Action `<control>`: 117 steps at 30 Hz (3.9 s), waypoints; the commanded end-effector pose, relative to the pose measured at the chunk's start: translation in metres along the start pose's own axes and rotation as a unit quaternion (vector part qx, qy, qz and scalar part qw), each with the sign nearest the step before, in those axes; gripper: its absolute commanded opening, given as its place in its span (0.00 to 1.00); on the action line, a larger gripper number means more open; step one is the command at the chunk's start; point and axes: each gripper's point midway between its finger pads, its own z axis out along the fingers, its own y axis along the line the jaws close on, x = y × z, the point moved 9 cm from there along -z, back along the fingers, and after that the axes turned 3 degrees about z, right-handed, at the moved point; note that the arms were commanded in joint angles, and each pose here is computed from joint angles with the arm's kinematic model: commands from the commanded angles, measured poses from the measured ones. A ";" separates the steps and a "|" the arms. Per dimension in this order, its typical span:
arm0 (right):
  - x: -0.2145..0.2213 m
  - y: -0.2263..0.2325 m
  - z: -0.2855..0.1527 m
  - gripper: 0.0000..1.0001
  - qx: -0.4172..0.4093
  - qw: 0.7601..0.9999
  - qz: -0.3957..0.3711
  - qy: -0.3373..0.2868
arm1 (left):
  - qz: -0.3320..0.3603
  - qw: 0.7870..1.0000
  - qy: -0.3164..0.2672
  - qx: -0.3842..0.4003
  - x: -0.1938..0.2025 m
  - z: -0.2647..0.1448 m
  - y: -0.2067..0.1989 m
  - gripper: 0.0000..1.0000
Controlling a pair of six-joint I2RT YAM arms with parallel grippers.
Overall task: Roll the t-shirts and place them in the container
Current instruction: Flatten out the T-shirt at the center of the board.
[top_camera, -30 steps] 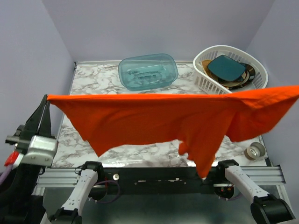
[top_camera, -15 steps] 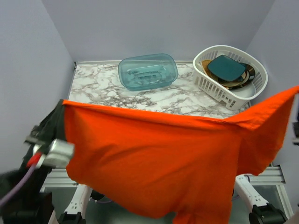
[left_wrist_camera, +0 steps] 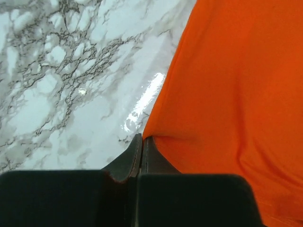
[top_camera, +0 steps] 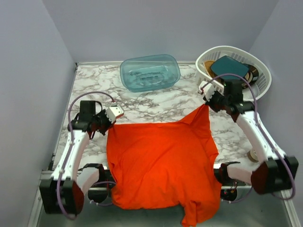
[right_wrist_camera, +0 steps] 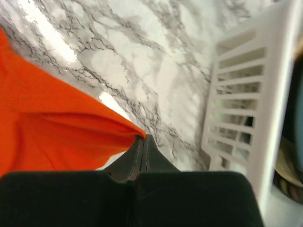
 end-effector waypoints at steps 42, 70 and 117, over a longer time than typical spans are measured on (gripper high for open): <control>-0.108 -0.109 0.155 0.01 0.076 0.993 0.062 0.065 | -0.020 1.000 -0.002 -0.014 -0.047 0.076 0.174 0.09; -0.165 -0.057 -0.222 0.01 0.300 0.922 0.049 -0.238 | 0.039 0.915 -0.280 -0.288 -0.167 -0.208 0.015 0.00; -0.080 -0.023 -0.103 0.01 0.168 0.977 0.129 -0.036 | -0.249 0.960 0.044 0.116 -0.151 0.300 -0.095 0.00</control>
